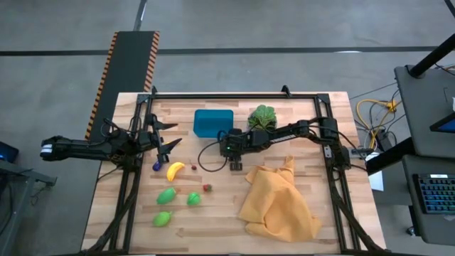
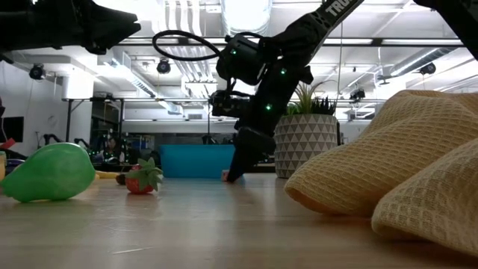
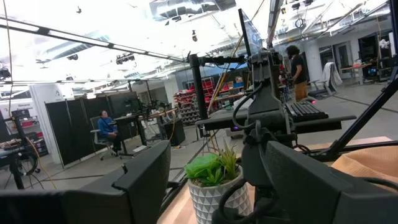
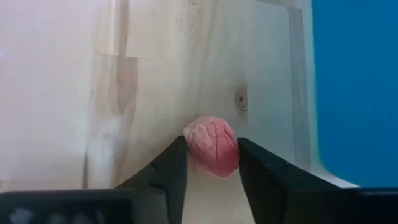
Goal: Pick and placing Produce into tupperware
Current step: Put the pink peach into the blue bin
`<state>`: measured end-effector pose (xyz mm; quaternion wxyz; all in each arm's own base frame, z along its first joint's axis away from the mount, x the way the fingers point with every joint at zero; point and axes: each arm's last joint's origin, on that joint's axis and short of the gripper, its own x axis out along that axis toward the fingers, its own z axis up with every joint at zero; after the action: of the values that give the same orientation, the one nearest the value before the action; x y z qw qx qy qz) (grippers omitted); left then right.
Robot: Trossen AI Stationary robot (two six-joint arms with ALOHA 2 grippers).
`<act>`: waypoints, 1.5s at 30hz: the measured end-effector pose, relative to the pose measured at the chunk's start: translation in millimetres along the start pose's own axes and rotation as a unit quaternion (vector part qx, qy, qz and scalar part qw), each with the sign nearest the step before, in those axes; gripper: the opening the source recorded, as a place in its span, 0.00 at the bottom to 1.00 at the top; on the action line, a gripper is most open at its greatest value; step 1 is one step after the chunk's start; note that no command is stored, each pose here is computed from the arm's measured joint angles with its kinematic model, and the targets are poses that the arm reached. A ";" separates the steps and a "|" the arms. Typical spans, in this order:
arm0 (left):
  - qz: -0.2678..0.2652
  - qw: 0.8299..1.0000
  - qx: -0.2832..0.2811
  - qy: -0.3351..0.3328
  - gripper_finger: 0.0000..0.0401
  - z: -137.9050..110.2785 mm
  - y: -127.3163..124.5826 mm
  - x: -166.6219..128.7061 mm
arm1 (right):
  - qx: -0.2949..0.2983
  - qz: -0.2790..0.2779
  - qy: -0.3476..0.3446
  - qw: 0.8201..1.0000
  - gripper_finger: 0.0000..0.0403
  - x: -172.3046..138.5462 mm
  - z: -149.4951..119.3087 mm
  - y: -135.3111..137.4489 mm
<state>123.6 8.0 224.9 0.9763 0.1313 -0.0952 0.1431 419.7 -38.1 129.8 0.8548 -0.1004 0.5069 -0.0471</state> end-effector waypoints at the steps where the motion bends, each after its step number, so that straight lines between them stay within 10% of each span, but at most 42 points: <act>1: 0.000 1.000 0.000 0.000 0.62 0.0 0.0 0.0 | -0.003 -0.002 0.000 1.000 0.28 0.0 -0.1 -0.3; 45: 0.001 1.000 -0.001 -0.003 0.62 0.3 0.1 -0.1 | 0.064 0.100 -0.202 0.972 0.17 -59.2 75.2 3.6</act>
<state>123.4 8.0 225.1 0.9760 0.1309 -0.0981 0.1435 456.9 -14.4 214.8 0.9445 -0.0020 0.3274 0.0277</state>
